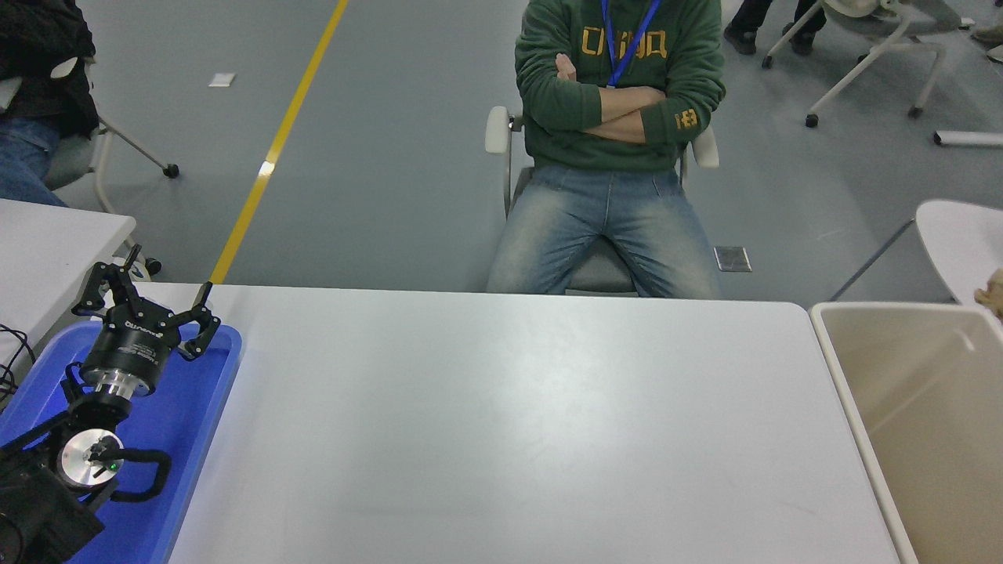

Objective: Clean the table surface

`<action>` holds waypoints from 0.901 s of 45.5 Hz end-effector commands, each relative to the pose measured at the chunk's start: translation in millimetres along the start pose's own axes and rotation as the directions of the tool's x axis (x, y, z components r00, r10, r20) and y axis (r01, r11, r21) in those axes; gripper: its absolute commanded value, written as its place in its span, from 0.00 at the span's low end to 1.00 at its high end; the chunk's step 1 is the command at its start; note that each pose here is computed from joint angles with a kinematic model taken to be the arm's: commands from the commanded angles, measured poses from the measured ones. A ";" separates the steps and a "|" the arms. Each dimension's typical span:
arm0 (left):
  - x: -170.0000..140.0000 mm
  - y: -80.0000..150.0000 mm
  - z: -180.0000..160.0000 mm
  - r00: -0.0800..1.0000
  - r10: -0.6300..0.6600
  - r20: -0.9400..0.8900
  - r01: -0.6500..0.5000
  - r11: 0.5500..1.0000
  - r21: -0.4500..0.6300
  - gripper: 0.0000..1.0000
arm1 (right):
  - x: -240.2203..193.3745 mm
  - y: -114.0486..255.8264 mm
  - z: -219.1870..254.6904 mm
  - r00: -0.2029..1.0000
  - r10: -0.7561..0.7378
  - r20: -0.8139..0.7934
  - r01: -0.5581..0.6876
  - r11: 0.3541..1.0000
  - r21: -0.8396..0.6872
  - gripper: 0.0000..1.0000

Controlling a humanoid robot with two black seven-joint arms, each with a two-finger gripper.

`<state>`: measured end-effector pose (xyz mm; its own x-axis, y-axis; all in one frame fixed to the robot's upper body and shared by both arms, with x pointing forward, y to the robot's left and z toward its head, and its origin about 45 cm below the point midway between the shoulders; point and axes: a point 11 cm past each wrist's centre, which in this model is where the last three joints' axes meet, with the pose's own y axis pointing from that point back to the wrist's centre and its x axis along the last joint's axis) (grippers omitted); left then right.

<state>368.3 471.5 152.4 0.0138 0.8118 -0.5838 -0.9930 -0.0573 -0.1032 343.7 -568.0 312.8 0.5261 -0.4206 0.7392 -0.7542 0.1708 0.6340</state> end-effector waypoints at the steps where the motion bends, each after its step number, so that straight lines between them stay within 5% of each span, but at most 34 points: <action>1: -0.1 0.0 -0.3 1.000 0.000 -0.001 0.000 1.000 0.000 1.00 | -35.9 -39.7 51.6 0.978 0.151 0.145 -0.127 0.979 -0.162 0.00; 18: 0.2 0.1 0.2 1.000 0.000 0.001 0.000 1.000 0.001 1.00 | -119.2 -95.7 75.1 0.899 0.381 0.216 -0.290 0.888 -0.357 0.00; 41: 0.2 0.1 0.2 1.000 0.000 0.001 0.000 1.000 0.001 1.00 | -215.9 -129.2 33.9 0.870 0.408 0.276 -0.285 0.874 -0.393 0.00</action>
<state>368.1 471.7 152.4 0.0135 0.8124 -0.5829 -0.9931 -0.0572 -0.1027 321.8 -566.6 101.2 0.0726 -0.5182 0.8522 -0.6682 0.6091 0.4273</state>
